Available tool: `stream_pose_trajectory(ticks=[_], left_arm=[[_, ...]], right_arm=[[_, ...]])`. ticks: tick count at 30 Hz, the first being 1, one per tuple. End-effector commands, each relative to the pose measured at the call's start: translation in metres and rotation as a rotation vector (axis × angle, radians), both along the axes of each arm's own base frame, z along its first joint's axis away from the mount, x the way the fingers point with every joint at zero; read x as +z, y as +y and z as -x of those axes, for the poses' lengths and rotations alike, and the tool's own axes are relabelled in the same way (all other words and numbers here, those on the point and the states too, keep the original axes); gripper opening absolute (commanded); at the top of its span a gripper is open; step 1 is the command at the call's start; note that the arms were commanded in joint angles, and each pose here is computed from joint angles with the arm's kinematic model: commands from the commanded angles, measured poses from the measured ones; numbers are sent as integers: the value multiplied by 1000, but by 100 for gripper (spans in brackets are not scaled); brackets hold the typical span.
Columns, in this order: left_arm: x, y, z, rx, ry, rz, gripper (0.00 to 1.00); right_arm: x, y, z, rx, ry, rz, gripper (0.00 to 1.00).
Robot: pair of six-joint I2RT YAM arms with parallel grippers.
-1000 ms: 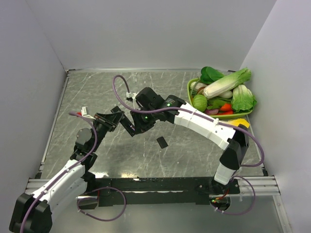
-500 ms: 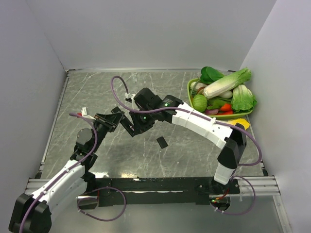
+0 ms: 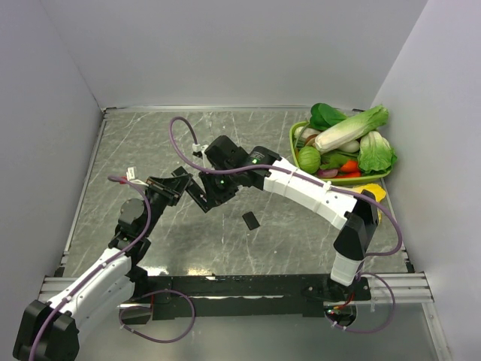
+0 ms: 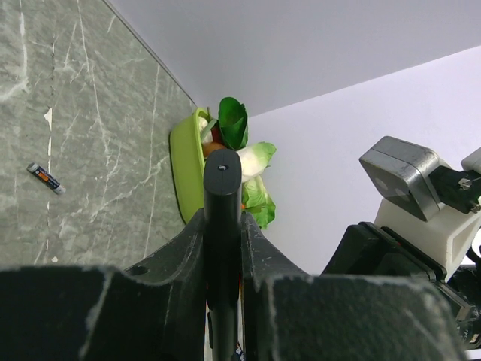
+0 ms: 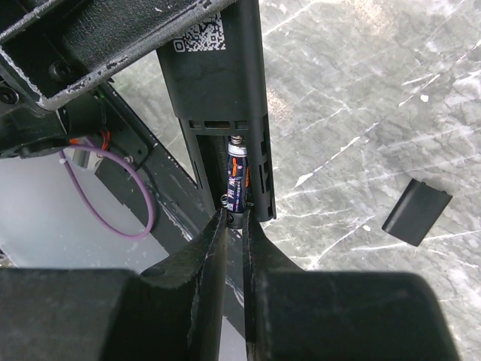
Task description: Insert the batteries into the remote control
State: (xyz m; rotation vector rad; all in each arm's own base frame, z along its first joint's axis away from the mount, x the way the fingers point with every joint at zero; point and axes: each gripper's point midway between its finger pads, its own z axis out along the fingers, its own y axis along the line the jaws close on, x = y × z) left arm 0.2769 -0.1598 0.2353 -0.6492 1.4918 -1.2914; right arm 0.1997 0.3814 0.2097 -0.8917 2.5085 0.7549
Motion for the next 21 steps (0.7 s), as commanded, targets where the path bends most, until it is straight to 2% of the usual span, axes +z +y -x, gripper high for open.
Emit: stream_pose_trajectory(ticks=[1, 21], left_arm=[[31, 3, 0, 19, -64, 61, 1], [25, 7, -1, 42, -15, 104, 1]], right_arm=[[11, 5, -4, -13, -21, -10, 17], [13, 6, -2, -9, -25, -16, 25]])
